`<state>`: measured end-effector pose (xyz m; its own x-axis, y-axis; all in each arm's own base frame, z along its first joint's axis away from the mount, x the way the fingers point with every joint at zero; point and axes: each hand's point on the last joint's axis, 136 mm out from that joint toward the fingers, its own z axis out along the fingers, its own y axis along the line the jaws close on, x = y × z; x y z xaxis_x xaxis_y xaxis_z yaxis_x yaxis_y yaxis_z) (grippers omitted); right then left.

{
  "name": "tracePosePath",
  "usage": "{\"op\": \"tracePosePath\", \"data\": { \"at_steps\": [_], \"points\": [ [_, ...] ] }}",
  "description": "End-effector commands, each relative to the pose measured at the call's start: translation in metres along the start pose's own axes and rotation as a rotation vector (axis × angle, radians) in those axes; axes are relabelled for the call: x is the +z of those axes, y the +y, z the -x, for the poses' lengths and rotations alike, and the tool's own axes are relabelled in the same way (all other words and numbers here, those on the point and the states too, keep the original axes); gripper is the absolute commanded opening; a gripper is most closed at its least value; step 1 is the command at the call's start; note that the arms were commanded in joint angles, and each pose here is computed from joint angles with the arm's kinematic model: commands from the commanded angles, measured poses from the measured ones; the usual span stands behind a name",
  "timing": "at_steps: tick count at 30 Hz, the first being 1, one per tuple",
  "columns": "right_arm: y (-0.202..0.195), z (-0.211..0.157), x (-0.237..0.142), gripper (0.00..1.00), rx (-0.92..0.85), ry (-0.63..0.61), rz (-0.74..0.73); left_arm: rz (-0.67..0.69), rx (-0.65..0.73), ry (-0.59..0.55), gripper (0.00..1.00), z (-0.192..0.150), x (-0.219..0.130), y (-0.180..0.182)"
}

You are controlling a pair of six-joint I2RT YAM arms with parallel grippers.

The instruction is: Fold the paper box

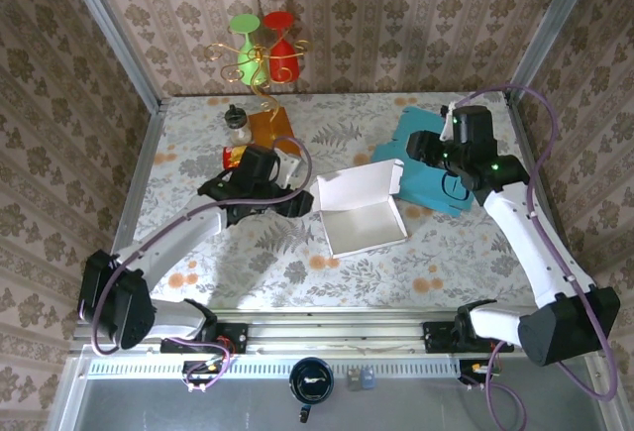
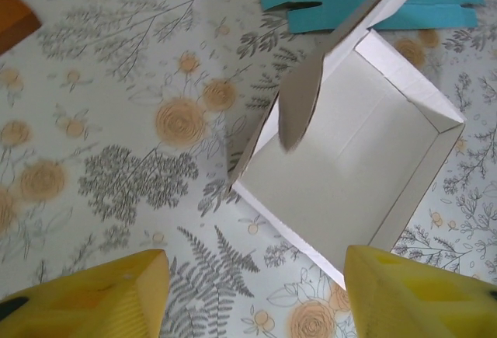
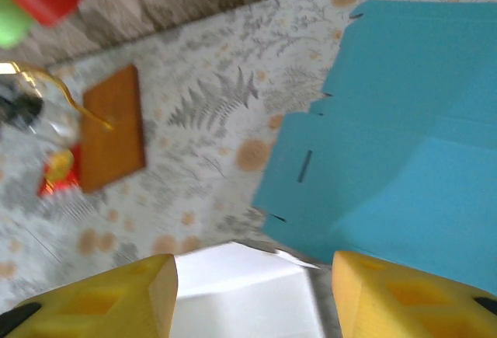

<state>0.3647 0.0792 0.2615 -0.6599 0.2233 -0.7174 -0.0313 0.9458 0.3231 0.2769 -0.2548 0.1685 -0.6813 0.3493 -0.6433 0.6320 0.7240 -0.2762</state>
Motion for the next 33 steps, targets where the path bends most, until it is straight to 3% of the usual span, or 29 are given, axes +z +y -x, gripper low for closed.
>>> {"op": "tracePosePath", "data": {
  "at_steps": [1, 11, 19, 25, 33],
  "points": [
    [-0.002, -0.040, 0.017, 0.57, -0.281, 0.163, 0.079, -0.038, 0.118, -0.015, 0.62, 0.015, 0.006, -0.005],
    [-0.005, -0.068, 0.075, 0.61, -0.498, 0.323, 0.201, -0.002, 0.132, 0.026, 0.60, 0.021, 0.032, 0.007],
    [-0.016, -0.076, 0.093, 0.61, -0.576, 0.422, 0.230, -0.009, 0.127, 0.046, 0.55, 0.022, 0.038, 0.007],
    [-0.005, -0.080, 0.092, 0.51, -0.566, 0.420, 0.313, -0.019, 0.119, 0.054, 0.50, 0.022, 0.043, 0.006],
    [-0.005, -0.075, 0.094, 0.36, -0.552, 0.402, 0.303, -0.018, 0.104, 0.064, 0.40, 0.027, 0.049, 0.007]
  ]
}}
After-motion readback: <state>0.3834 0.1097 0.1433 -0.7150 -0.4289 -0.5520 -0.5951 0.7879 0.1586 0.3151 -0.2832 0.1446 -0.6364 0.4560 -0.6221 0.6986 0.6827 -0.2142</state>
